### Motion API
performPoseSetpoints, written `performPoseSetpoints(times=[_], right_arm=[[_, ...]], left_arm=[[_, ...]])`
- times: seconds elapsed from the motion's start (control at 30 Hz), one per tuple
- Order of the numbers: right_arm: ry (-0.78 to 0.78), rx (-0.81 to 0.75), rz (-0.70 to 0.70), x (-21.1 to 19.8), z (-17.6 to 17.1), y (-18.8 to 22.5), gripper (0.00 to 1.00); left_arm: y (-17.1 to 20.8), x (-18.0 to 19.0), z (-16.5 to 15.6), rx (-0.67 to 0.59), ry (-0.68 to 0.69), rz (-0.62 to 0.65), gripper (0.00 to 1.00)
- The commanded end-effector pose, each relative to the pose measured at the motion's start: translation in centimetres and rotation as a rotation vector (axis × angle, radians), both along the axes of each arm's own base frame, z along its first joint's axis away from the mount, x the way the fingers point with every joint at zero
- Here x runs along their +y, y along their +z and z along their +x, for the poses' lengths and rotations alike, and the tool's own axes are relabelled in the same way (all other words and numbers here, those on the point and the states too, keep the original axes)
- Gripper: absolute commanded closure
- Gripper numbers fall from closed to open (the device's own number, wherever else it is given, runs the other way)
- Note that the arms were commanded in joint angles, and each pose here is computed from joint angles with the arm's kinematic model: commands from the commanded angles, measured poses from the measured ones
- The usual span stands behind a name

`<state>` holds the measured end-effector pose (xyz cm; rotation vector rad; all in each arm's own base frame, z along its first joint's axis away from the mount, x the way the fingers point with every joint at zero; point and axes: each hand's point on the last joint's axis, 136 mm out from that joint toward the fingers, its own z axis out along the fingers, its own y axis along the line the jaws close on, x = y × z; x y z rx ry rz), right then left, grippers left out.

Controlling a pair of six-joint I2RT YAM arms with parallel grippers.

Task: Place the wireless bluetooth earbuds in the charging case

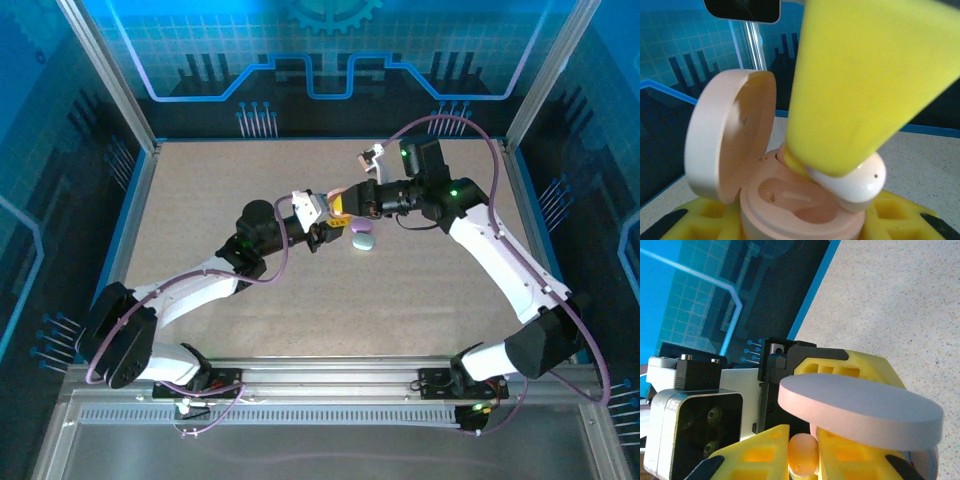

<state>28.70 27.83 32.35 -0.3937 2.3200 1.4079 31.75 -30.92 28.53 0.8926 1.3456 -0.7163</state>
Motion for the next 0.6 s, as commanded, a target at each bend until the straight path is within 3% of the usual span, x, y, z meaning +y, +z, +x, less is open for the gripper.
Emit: performPoseSetpoints(times=[0.0, 0.57], right_arm=[[-0.01, -0.029, -0.017, 0.16, 0.17, 0.58, 0.81], [-0.043, -0.054, -0.034, 1.03, 0.77, 0.49, 0.81]], left_arm=[[1.4, -0.41, 0.14, -0.038, -0.002, -0.032, 0.72], [1.54, -0.61, -0.1, -0.035, -0.011, -0.04, 0.72]])
